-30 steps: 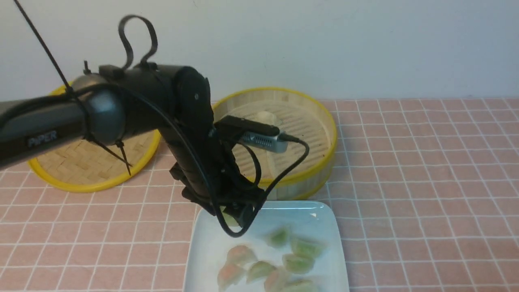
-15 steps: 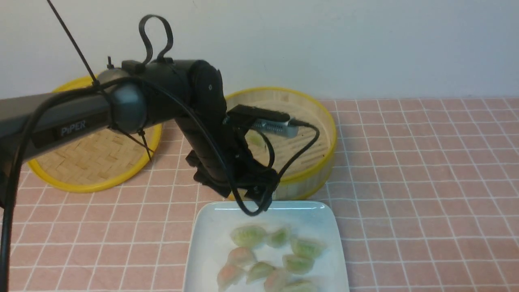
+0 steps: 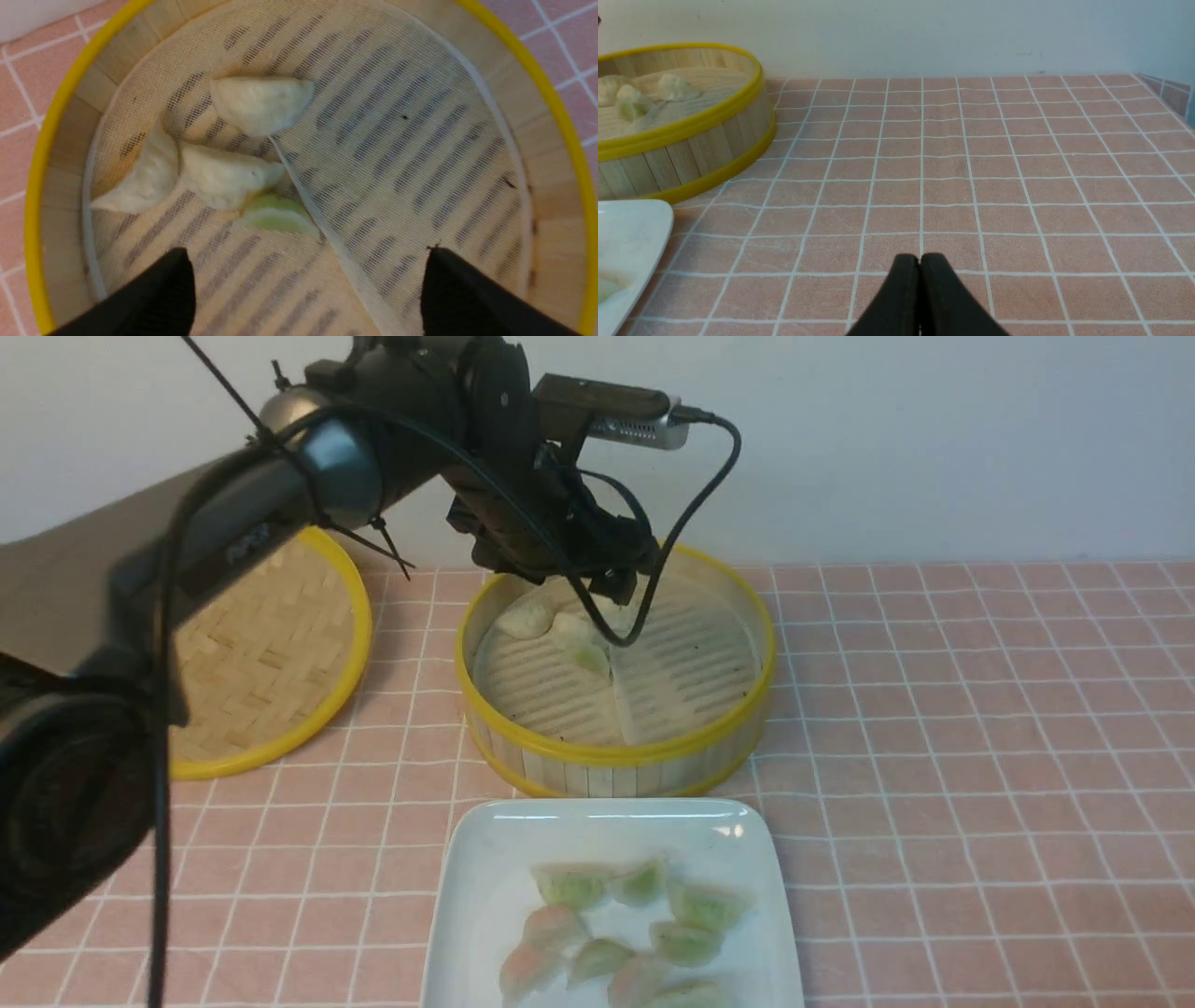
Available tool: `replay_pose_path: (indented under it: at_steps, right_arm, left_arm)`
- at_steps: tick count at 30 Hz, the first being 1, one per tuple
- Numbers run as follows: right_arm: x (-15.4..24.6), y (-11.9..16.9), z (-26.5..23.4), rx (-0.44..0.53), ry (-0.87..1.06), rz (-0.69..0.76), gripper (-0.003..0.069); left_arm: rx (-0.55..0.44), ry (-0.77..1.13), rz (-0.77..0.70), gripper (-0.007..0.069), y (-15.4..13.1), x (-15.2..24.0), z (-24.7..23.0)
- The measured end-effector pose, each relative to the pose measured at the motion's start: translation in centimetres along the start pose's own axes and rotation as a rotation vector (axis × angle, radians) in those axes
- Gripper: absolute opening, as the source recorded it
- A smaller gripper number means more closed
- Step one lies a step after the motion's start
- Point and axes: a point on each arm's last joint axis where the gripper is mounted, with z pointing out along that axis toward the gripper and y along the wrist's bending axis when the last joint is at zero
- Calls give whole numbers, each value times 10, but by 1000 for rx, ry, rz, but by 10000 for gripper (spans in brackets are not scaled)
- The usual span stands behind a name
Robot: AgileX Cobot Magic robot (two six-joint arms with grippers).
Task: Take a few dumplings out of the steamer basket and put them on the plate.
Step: Use the left arm to grab a dumpling from the steamer
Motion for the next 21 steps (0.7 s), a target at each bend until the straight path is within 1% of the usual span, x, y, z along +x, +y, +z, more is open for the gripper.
replay_pose_path:
  at_steps: [4, 8, 12, 17, 18, 20, 21]
  right_arm:
    - [0, 0, 0, 0, 0, 0, -15]
    - [0, 0, 0, 0, 0, 0, -15]
    - [0, 0, 0, 0, 0, 0, -15]
    - [0, 0, 0, 0, 0, 0, -15]
    - [0, 0, 0, 0, 0, 0, -15]
    - [0, 0, 0, 0, 0, 0, -15]
    - [0, 0, 0, 0, 0, 0, -15]
  left_arm:
    - [-6, 51, 2, 584, 5, 7, 43]
    - [-8, 83, 4, 584, 7, 16, 71]
    - [-13, 86, 10, 584, 9, 21, 88]
    - [-16, 64, 22, 582, 10, 20, 92]
    - [-18, 63, 24, 576, 10, 20, 92]
    - [-21, 65, 29, 535, 11, 20, 92]
    - [-24, 71, 31, 484, 11, 21, 93]
